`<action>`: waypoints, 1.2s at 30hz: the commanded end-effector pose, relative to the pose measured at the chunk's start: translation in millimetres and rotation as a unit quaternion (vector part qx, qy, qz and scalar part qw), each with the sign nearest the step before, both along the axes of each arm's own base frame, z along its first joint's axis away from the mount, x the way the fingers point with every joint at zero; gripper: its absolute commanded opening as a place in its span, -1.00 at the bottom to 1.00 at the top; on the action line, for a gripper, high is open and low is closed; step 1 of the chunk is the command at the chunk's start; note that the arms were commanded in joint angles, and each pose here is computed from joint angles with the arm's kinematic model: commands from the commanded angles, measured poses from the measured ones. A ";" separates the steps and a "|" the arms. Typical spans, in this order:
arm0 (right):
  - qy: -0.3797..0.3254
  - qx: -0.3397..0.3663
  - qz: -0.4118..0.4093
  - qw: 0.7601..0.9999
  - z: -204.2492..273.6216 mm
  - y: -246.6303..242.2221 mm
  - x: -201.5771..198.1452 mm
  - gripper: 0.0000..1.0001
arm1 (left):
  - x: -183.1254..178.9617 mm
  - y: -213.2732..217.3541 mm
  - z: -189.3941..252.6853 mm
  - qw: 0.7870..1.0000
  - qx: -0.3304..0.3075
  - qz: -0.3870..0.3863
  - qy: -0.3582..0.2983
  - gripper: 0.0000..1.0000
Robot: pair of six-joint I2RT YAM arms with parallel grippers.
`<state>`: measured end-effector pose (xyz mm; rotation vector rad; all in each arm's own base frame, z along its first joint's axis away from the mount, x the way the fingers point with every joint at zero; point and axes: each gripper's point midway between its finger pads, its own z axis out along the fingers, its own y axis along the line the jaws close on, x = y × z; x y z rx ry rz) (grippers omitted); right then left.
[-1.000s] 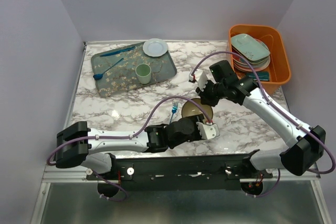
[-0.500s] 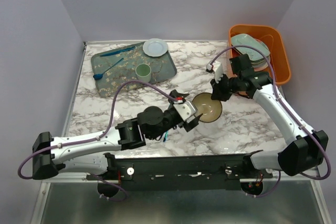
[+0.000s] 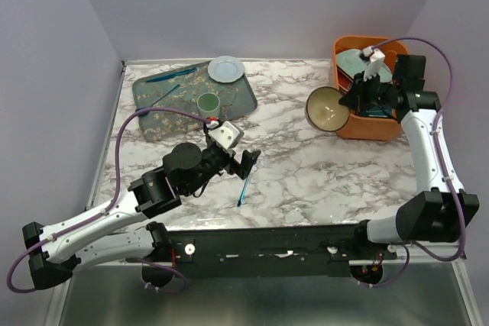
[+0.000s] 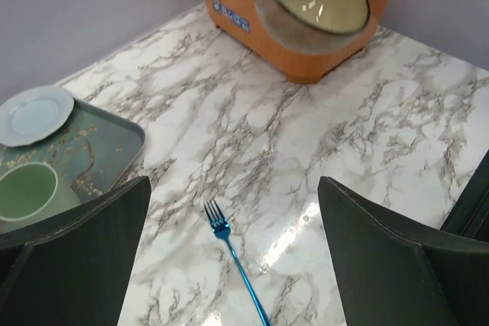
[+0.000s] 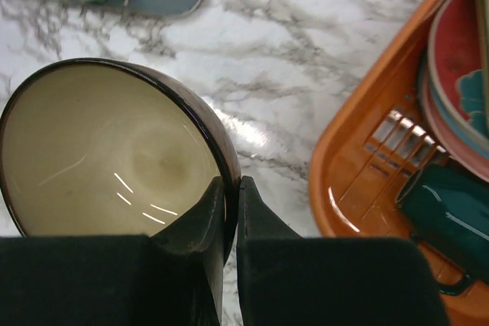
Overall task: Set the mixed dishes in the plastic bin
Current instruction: Pick up the bowl from the center of the board, then place the bowl in the plastic bin.
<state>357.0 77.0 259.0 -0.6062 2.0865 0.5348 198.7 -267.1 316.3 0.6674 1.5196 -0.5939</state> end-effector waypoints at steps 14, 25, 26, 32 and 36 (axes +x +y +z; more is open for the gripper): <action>-0.053 0.132 -0.333 0.932 69.4 -104.0 144.9 -1.00 | -4.1 83.1 -53.1 0.990 0.088 0.105 0.027 0.97; -0.045 0.118 -0.534 0.836 39.7 -179.0 173.6 -0.99 | 0.5 98.8 -63.2 0.986 0.095 0.132 0.024 0.97; -0.042 0.120 -0.538 0.833 37.7 -180.9 174.5 -0.99 | 0.7 98.4 -63.3 0.987 0.095 0.131 0.024 0.97; -0.021 0.129 -0.553 0.823 18.8 -192.8 182.8 -1.00 | 4.1 99.7 -67.3 0.985 0.100 0.137 0.028 0.97; -0.006 0.132 -0.561 0.817 5.5 -200.4 186.3 -0.99 | 5.6 99.9 -68.5 0.985 0.101 0.139 0.030 0.97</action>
